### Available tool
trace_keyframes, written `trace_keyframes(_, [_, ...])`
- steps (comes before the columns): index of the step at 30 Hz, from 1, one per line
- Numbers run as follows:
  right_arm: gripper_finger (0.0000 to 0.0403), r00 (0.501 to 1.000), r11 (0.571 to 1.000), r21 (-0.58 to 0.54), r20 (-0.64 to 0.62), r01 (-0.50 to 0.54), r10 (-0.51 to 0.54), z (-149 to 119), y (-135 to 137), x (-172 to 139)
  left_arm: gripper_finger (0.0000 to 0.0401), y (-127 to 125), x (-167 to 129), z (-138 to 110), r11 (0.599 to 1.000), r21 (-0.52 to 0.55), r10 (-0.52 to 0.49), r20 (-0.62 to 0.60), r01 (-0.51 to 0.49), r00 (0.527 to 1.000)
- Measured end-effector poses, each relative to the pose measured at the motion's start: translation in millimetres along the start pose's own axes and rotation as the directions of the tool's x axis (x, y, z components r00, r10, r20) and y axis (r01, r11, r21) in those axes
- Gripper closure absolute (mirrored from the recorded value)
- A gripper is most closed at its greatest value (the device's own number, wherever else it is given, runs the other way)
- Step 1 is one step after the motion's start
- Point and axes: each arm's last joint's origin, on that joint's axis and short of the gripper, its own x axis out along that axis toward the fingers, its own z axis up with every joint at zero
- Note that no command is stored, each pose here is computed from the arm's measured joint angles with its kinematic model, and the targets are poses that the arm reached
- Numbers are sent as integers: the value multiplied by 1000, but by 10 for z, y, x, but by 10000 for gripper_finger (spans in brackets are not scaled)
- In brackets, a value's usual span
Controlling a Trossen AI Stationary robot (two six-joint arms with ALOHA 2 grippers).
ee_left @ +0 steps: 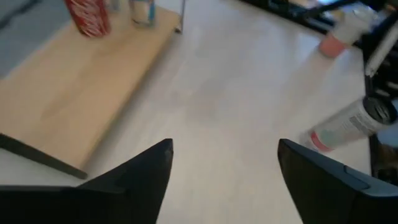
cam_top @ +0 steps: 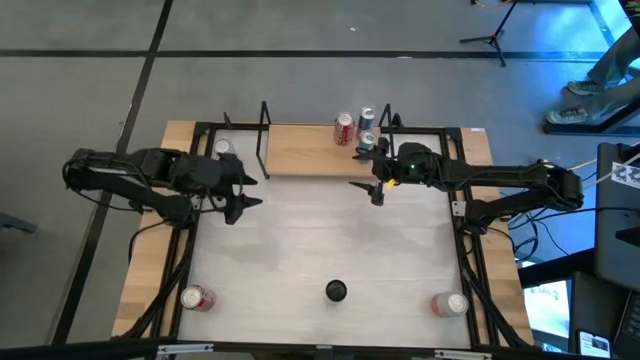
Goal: Place canned beverage on shelf
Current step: Put the red soda can on the shelf
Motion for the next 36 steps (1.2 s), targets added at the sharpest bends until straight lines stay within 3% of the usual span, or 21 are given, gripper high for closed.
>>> trace_keyframes(5, [65,1000,1000,1,-2,0,0,-2,0,0,89,-40,86,-5,990,93,-102,-83,110,991])
trace_keyframes(13, [65,1000,1000,2,-8,-2,2,-8,1,1,90,-97,100,119,986,85,-145,42,141,989])
trace_keyframes(18, [65,1000,1000,2,-7,-2,2,-7,1,1,91,-213,303,209,975,152,-175,79,162,981])
trace_keyframes(24, [65,1000,1000,2,-8,-2,2,-8,1,1,91,-472,738,117,972,146,-165,-132,184,977])
trace_keyframes(30, [65,1000,1000,1,6,2,-2,6,-2,1,91,-852,721,156,987,124,-62,-303,104,951])
trace_keyframes(36, [65,1000,1000,1,6,2,-2,6,-3,2,91,-1082,665,-53,997,71,59,-474,-29,879])
